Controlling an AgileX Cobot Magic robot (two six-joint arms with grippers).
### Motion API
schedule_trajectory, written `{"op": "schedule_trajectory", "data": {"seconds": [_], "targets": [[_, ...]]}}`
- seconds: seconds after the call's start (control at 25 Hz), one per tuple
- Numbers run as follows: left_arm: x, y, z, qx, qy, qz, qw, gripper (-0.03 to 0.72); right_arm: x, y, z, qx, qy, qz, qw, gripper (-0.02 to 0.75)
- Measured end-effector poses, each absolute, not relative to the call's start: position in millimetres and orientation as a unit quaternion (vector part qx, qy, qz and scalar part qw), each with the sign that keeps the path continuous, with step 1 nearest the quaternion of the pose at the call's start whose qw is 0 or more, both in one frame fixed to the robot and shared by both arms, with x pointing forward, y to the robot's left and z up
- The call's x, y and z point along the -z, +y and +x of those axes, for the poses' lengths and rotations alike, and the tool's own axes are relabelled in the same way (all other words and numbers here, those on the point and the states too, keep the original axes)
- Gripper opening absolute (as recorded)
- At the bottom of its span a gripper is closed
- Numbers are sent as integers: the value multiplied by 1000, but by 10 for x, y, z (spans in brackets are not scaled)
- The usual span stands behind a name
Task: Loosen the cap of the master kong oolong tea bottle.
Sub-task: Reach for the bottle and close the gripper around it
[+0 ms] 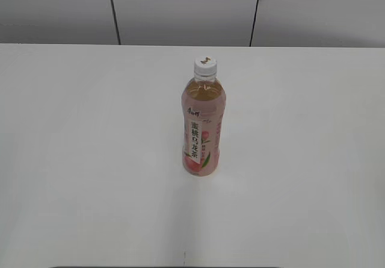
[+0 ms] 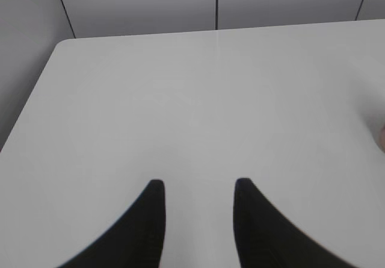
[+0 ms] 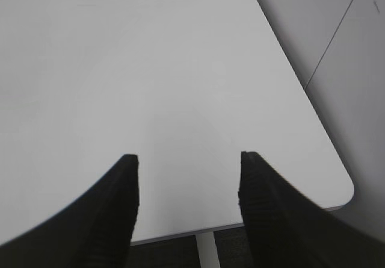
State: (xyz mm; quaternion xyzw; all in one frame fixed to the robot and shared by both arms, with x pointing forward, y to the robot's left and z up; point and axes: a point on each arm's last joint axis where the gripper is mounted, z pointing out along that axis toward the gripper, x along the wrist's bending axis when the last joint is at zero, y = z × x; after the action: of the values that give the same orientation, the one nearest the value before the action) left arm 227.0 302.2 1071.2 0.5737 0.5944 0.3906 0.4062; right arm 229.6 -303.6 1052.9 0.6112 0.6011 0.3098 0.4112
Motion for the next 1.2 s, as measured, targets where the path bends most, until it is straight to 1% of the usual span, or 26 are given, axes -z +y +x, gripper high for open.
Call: {"op": "schedule_trajectory", "data": {"seconds": [1.2], "targets": [[-10712, 3022, 2270, -391, 594, 574, 406, 242, -10529, -3036, 2296, -310, 601, 611, 411, 410]]}}
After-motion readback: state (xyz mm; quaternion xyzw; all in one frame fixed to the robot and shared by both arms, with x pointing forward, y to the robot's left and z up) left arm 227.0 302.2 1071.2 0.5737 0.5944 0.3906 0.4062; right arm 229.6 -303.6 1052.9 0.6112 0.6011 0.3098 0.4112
